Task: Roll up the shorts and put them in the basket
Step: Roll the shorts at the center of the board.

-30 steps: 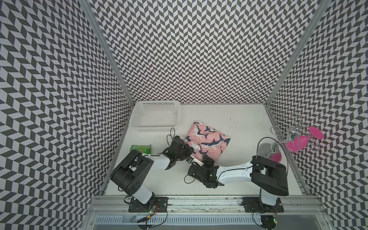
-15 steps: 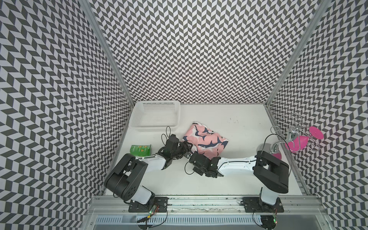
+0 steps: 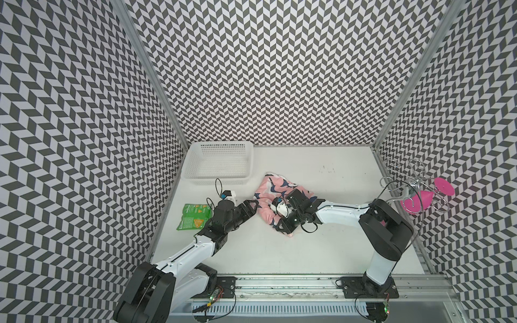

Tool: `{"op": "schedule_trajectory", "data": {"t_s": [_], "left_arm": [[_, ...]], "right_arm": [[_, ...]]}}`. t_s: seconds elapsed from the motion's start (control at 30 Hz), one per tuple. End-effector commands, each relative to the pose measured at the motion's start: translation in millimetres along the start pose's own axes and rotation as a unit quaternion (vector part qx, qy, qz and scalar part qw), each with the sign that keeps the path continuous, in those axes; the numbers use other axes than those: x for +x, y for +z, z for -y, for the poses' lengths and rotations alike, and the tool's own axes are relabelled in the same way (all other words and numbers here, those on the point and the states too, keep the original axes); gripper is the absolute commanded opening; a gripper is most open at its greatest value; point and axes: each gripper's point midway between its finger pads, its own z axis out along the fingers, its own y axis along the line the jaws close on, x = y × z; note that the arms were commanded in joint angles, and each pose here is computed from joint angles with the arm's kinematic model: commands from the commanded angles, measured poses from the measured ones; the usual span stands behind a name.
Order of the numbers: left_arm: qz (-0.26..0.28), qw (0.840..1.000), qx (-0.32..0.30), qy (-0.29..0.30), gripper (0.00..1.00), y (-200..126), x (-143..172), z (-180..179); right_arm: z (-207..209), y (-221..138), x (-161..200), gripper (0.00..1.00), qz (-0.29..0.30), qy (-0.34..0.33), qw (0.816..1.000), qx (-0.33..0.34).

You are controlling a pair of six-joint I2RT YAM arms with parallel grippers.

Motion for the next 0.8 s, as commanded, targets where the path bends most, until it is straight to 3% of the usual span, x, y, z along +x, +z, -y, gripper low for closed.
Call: {"op": "schedule_trajectory", "data": {"t_s": [0.0,0.23,0.57,0.67,0.77], "left_arm": [[-0.006,1.000,0.019,0.022,0.77,-0.6,11.7,0.6],[-0.005,0.998,0.064,0.022,0.79,14.9,28.2,9.6],[-0.038,0.999,0.030,0.010,0.76,62.5,39.9,-7.8],[-0.039,0.999,0.031,0.009,0.73,72.2,42.1,-9.8],[-0.045,0.999,0.027,0.007,0.60,80.9,44.1,-12.3]], "right_arm": [[-27.3,-2.1,2.1,0.00,-0.007,0.044,0.991,-0.127],[-12.8,1.8,7.9,0.00,-0.006,0.086,0.984,-0.159],[0.5,4.5,10.4,0.02,0.000,0.099,0.983,-0.152],[2.7,5.6,9.1,0.02,0.001,0.100,0.983,-0.155],[2.8,7.0,11.3,0.02,-0.001,0.103,0.982,-0.159]]}}
